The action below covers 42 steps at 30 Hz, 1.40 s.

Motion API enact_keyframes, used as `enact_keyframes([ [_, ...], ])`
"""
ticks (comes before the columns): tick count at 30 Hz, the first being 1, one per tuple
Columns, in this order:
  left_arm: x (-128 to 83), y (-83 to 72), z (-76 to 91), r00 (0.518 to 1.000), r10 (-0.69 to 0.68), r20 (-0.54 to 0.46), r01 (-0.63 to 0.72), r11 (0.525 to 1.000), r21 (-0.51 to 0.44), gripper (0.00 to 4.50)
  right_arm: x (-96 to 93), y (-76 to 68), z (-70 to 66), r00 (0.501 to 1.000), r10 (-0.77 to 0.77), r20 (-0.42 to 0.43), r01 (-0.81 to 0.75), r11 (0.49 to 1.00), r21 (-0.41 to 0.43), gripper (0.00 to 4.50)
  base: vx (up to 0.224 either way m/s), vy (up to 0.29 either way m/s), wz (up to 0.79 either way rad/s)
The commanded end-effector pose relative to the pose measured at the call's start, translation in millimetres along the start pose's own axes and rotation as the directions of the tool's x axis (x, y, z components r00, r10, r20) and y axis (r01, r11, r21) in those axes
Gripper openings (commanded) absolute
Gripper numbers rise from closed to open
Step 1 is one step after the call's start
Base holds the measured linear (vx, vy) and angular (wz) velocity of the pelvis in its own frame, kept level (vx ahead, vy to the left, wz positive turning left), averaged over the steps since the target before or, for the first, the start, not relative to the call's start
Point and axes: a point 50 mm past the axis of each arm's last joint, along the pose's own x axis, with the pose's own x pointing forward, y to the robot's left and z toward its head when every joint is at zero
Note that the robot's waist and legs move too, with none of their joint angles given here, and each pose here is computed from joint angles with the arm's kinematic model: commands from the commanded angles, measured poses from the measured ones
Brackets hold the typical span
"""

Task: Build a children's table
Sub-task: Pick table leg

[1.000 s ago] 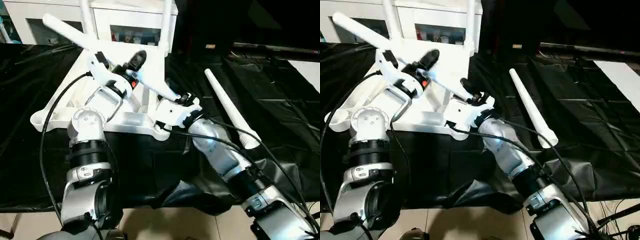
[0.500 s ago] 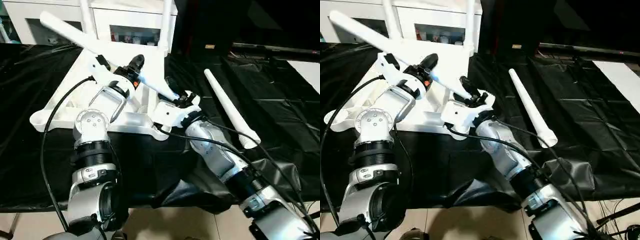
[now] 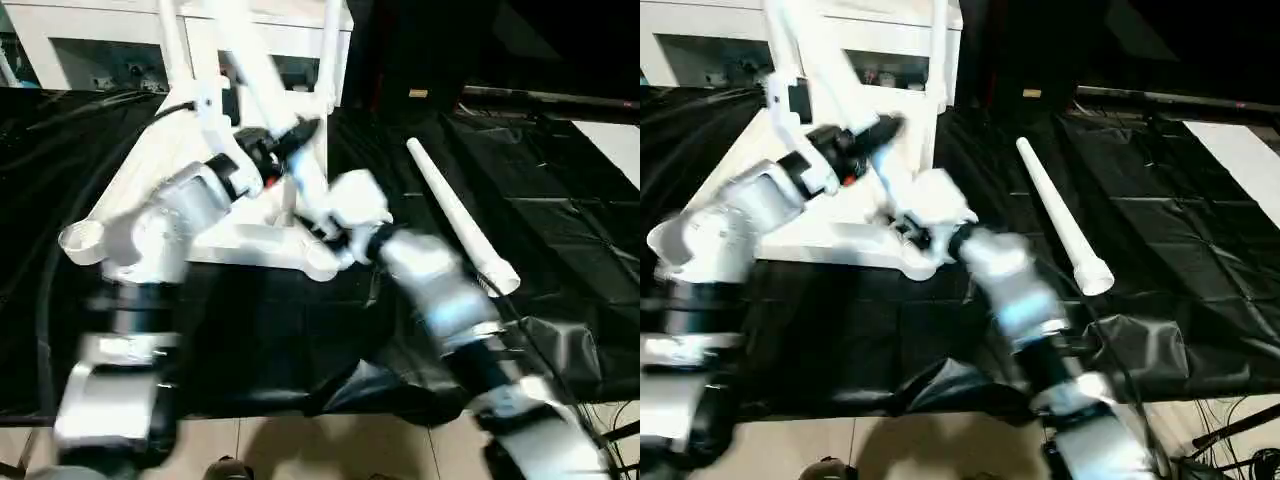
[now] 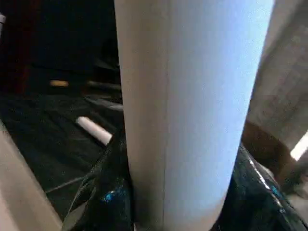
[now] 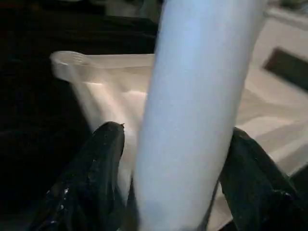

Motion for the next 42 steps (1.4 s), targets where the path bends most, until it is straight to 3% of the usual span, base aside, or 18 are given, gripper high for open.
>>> enact_keyframes([
  [1, 6.7, -16.1, 20.8, 0.99, -0.139, 0.008, 0.139, 0.99, 0.025, 1.81, -10.0, -7.2, 8.8, 0.994, 0.107, 0.01, -0.108, 0.991, 0.074, 2.98, 0.0, 0.0, 0.0],
  [8, 5.6, -26.5, 30.4, 0.949, -0.312, -0.041, 0.314, 0.949, 0.035, 1.81, -29.8, -23.2, 3.7, 0.956, 0.277, -0.099, -0.26, 0.953, 0.158, 2.98, 0.0, 0.0, 0.0],
  [9, 5.4, -26.6, 30.4, 0.947, -0.318, -0.047, 0.32, 0.947, 0.035, 1.81, -30.8, -23.5, 3.5, 0.952, 0.286, -0.107, -0.267, 0.95, 0.16, 2.69, 0.0, 0.0, 0.0],
  [13, 5.2, -26.7, 22.9, 0.94, -0.331, -0.081, 0.335, 0.941, 0.044, 1.8, -31.7, -23.3, 2.7, 0.95, 0.296, -0.1, -0.271, 0.941, 0.204, 2.48, 0.0, 0.0, 0.0],
  [24, 7.4, -24.9, 22.3, 0.939, -0.336, -0.073, 0.338, 0.94, 0.031, 1.8, -27.3, -17.4, 1.2, 0.955, 0.295, -0.044, -0.275, 0.927, 0.257, 2.01, 0.0, 0.0, 0.0],
  [26, 8.0, -22.4, 22.5, 0.951, -0.303, -0.057, 0.305, 0.952, 0.031, 1.8, -25.9, -16.0, 0.9, 0.957, 0.289, -0.038, -0.269, 0.926, 0.266, 1.99, 0.0, 0.0, 0.0],
  [28, 10.1, -16.7, 22.1, 0.971, -0.234, -0.043, 0.235, 0.972, 0.027, 2.36, -24.6, -15.6, 0.3, 0.962, 0.272, -0.036, -0.253, 0.93, 0.266, 1.99, 0.0, 0.0, 0.0],
  [34, 17.8, -9.6, 19.0, 0.999, -0.033, 0.022, 0.032, 0.999, 0.032, 2.93, -19.5, -16.6, -1.1, 0.981, 0.192, -0.024, -0.179, 0.946, 0.27, 1.95, 0.0, 0.0, 0.0],
  [35, 19.5, -10.3, 16.9, 1.0, -0.003, 0.022, 0.003, 0.999, 0.033, 2.93, -18.1, -15.7, -0.8, 0.982, 0.187, -0.021, -0.175, 0.947, 0.268, 1.95, 0.0, 0.0, 0.0],
  [36, 20.1, -11.3, 15.7, 1.0, 0.007, 0.02, -0.008, 0.999, 0.034, 2.37, -17.2, -15.4, -0.5, 0.983, 0.183, -0.019, -0.172, 0.948, 0.267, 1.95, 0.0, 0.0, 0.0],
  [37, 21.0, -13.7, 14.4, 1.0, 0.012, 0.016, -0.012, 1.0, 0.028, 2.3, -15.8, -15.4, 0.3, 0.985, 0.174, -0.015, -0.164, 0.951, 0.262, 1.95, 0.0, 0.0, 0.0],
  [39, 21.7, -14.4, 14.0, 1.0, 0.022, 0.015, -0.023, 0.999, 0.023, 2.61, -15.2, -15.6, 0.6, 0.985, 0.17, -0.017, -0.16, 0.953, 0.258, 1.95, 0.0, 0.0, 0.0],
  [41, 22.9, -15.3, 12.2, 0.999, 0.037, 0.014, -0.037, 0.999, 0.011, 2.56, -13.9, -16.1, 1.7, 0.987, 0.159, -0.016, -0.15, 0.955, 0.256, 1.95, 0.0, 0.0, 0.0],
  [42, 23.0, -13.8, 11.0, 0.998, 0.058, 0.016, -0.058, 0.998, 0.002, 2.24, -13.5, -17.2, 2.7, 0.989, 0.148, -0.014, -0.14, 0.957, 0.255, 1.95, 0.0, 0.0, 0.0],
])
